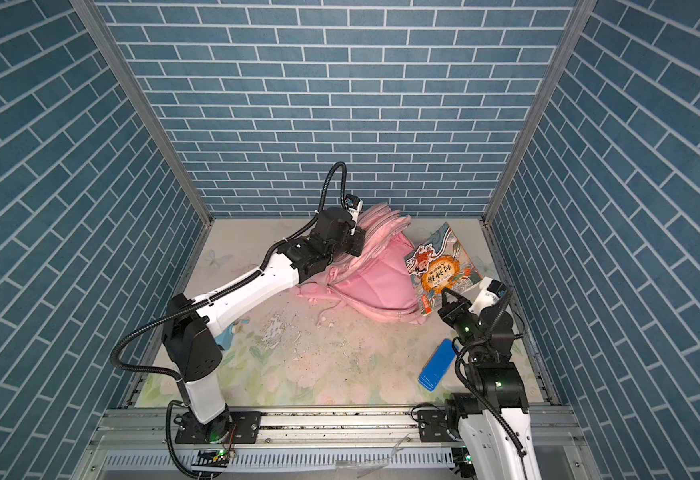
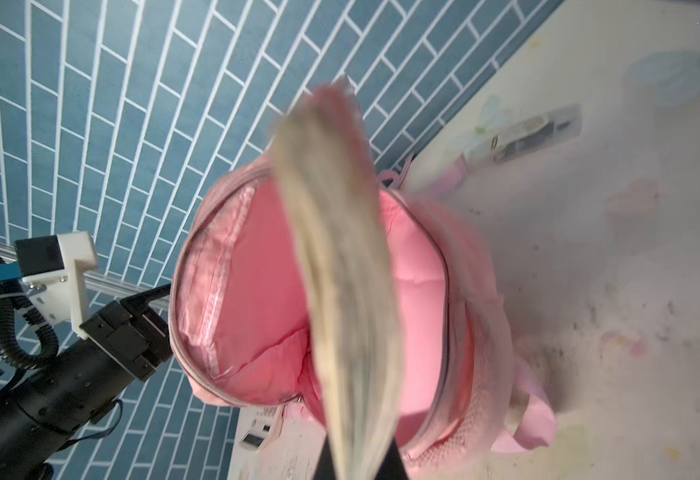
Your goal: Pack the student bag
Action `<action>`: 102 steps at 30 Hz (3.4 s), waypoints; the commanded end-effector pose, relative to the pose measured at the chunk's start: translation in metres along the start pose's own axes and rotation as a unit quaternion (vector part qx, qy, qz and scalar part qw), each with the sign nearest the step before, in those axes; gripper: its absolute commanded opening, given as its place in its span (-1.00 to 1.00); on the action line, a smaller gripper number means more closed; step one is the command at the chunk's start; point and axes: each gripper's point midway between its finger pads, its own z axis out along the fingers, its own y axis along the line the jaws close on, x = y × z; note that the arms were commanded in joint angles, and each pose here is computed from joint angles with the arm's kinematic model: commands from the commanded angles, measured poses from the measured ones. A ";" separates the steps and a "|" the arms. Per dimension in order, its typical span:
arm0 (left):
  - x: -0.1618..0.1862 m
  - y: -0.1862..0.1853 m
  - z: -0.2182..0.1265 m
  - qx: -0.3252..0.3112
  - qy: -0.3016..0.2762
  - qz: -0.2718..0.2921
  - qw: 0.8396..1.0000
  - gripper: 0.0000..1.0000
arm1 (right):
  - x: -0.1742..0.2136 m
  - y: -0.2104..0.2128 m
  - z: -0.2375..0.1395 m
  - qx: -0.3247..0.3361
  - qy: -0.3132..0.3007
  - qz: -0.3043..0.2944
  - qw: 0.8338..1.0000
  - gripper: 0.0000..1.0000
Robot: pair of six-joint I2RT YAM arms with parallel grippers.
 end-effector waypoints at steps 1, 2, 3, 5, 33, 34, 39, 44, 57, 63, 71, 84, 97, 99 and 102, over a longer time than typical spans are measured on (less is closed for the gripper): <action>-0.057 -0.008 -0.037 0.032 -0.087 -0.026 0.995 -1.00 | 0.016 0.017 0.005 -0.057 0.041 0.066 0.995 -1.00; -0.056 -0.008 -0.038 0.036 -0.086 -0.028 0.995 -1.00 | 0.021 0.019 0.007 -0.068 0.049 0.074 0.994 -1.00; -0.055 -0.008 -0.040 0.039 -0.086 -0.031 0.995 -1.00 | 0.024 0.026 0.009 -0.084 0.055 0.082 0.992 -1.00; -0.053 -0.011 -0.040 0.049 -0.087 -0.034 0.994 -1.00 | 0.034 0.032 0.015 -0.100 0.074 0.093 0.988 -1.00; -0.032 0.002 -0.067 0.056 -0.076 -0.100 0.991 -1.00 | 0.120 0.055 0.190 -0.112 0.181 0.099 0.972 -0.31; -0.031 0.004 -0.068 0.049 -0.074 -0.107 0.990 -1.00 | 0.127 0.049 0.197 -0.091 0.202 0.098 0.970 -0.01; -0.028 0.023 -0.075 0.005 -0.078 -0.137 0.987 -1.00 | 0.133 0.048 0.189 -0.072 0.231 0.075 0.967 0.56; -0.023 0.047 -0.081 -0.060 -0.085 -0.162 0.981 -1.00 | 0.123 0.043 0.153 -0.036 0.220 0.036 0.974 0.62; 0.001 0.041 -0.070 -0.060 -0.120 -0.316 0.939 -1.00 | 0.045 0.020 0.070 0.066 0.125 -0.125 0.982 0.62; 0.008 0.000 -0.033 -0.023 -0.103 -0.340 0.935 -1.00 | 0.029 0.015 0.058 0.062 0.114 -0.129 0.983 0.51; 0.021 -0.032 -0.017 0.021 -0.086 -0.253 0.963 -0.06 | 0.064 -0.015 0.054 0.084 0.168 -0.069 0.980 0.44; 0.128 0.003 -0.069 0.136 0.062 0.212 0.966 0.23 | 0.128 -0.046 0.061 0.114 0.230 -0.030 0.966 0.51; 0.222 0.054 -0.080 0.173 0.100 0.420 0.885 0.23 | 0.153 -0.037 0.091 0.093 0.289 -0.031 0.952 0.47; 0.228 0.059 -0.078 0.179 0.105 0.417 0.885 0.23 | 0.155 -0.037 0.092 0.090 0.290 -0.028 0.952 0.46; 0.242 0.064 -0.073 0.190 0.117 0.421 0.879 0.23 | 0.154 -0.036 0.094 0.087 0.290 -0.027 0.953 0.46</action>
